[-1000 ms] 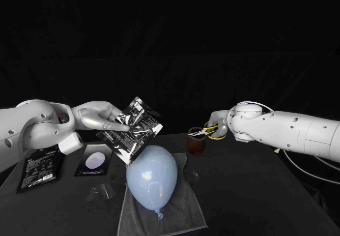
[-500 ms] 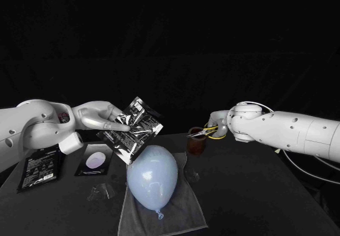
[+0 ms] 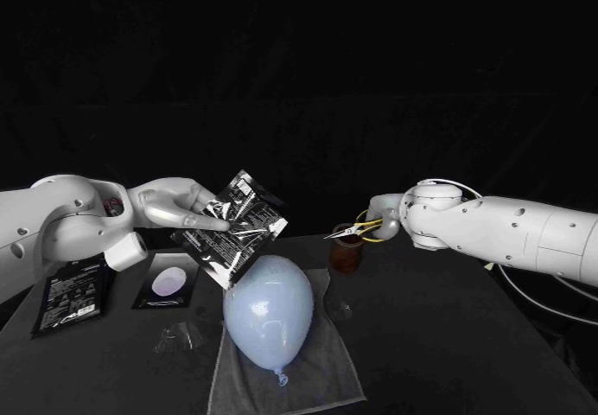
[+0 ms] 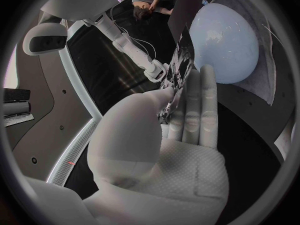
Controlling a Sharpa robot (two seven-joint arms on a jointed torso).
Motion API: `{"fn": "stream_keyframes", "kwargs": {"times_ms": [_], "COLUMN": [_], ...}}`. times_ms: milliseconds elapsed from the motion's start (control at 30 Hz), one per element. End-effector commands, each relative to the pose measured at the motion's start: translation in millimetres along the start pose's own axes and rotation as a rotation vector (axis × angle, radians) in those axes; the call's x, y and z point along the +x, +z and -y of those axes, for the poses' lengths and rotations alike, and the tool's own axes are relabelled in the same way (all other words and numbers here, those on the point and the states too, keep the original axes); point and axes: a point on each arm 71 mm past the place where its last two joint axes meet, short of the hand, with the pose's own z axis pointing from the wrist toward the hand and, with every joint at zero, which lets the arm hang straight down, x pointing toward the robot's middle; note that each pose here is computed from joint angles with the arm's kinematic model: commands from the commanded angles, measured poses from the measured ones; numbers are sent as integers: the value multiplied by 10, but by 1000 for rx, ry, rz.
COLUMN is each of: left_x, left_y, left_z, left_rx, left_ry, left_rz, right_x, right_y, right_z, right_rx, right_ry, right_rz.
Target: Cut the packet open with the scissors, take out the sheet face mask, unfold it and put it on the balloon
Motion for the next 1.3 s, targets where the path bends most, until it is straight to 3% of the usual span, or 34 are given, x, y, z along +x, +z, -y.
{"fn": "stream_keyframes", "kwargs": {"times_ms": [33, 867, 933, 1100, 1300], "left_x": [11, 9, 10, 10, 8], "left_y": [4, 1, 1, 4, 4], "left_z": [19, 16, 16, 17, 16], "left_rx": [13, 12, 12, 12, 12], "left_ry": [-9, -10, -10, -10, -10], "left_rz": [-14, -14, -15, -15, -15], "right_x": [-23, -3, 8, 78, 100], "right_y": [-2, -17, -19, -28, -35], "right_z": [-1, 1, 6, 24, 31], "right_rx": [4, -5, -4, 25, 34], "right_ry": [-4, -33, -42, -66, -73], "right_rz": [22, 3, -12, -112, -140]}}
